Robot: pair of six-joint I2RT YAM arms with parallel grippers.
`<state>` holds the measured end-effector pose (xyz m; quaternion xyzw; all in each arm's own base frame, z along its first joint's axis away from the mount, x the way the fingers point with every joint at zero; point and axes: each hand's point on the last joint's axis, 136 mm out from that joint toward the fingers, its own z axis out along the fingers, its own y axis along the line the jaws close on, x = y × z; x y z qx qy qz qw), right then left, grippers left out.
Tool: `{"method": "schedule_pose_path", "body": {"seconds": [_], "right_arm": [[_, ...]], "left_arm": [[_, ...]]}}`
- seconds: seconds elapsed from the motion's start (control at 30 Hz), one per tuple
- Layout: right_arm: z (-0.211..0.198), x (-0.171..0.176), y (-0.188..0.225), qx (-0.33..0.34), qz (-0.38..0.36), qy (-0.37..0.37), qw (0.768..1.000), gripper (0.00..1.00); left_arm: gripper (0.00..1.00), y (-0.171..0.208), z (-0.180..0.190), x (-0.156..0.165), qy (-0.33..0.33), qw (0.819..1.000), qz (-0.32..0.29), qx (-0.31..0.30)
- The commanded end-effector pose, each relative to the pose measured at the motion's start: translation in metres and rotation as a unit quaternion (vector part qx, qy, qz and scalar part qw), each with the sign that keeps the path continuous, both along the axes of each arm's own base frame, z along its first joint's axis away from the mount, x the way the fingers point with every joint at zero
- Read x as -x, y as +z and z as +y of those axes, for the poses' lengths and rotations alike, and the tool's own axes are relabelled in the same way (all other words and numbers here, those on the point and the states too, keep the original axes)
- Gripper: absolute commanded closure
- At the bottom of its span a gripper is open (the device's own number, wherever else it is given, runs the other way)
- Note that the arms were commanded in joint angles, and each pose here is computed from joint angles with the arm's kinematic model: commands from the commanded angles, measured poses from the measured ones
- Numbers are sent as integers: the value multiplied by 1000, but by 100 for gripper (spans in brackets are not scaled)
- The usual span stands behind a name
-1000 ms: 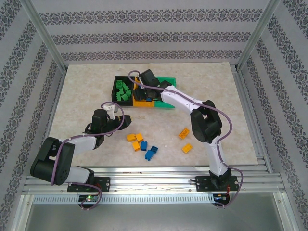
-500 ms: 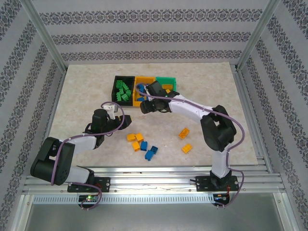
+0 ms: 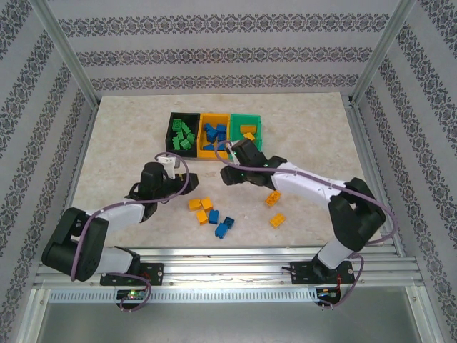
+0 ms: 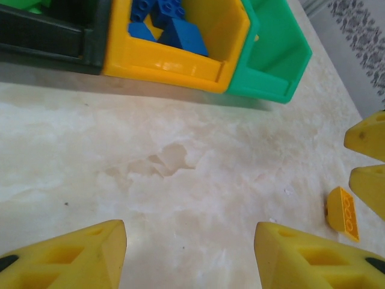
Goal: Sort the legos into containers by color
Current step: Pick up the lego from the middle-left of the table.
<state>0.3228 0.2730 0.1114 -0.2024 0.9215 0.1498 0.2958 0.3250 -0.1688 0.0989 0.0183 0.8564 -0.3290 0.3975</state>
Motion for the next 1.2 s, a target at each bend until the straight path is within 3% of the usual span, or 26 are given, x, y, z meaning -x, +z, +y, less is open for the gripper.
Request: {"method": "schedule_pose_path", "body": {"seconds": [0.0,0.4,0.53,0.7,0.9,1.17], "right_arm": [[-21,-6,22,-4,-52,-18,998,39],[-109,2,-6,-11,-41,-90,995,38],[-115,0,-10,-40,-50,-108,992,38],[-121,4,-11,-50,-69,-114,990,38],[-121,7,-15,-58,-67,-116,989,38],[-114,8,-16,-77,-57,-105,990,38]], "left_arm": [[42,13,-13,5,-21,998,-26,-52],[42,-2,-72,80,-108,984,12,-142],[42,-18,-88,108,-147,970,55,-185],[42,-32,-94,135,-147,954,116,-235],[44,-49,-84,137,-102,932,176,-300],[43,-32,-79,126,-61,940,155,-296]]}}
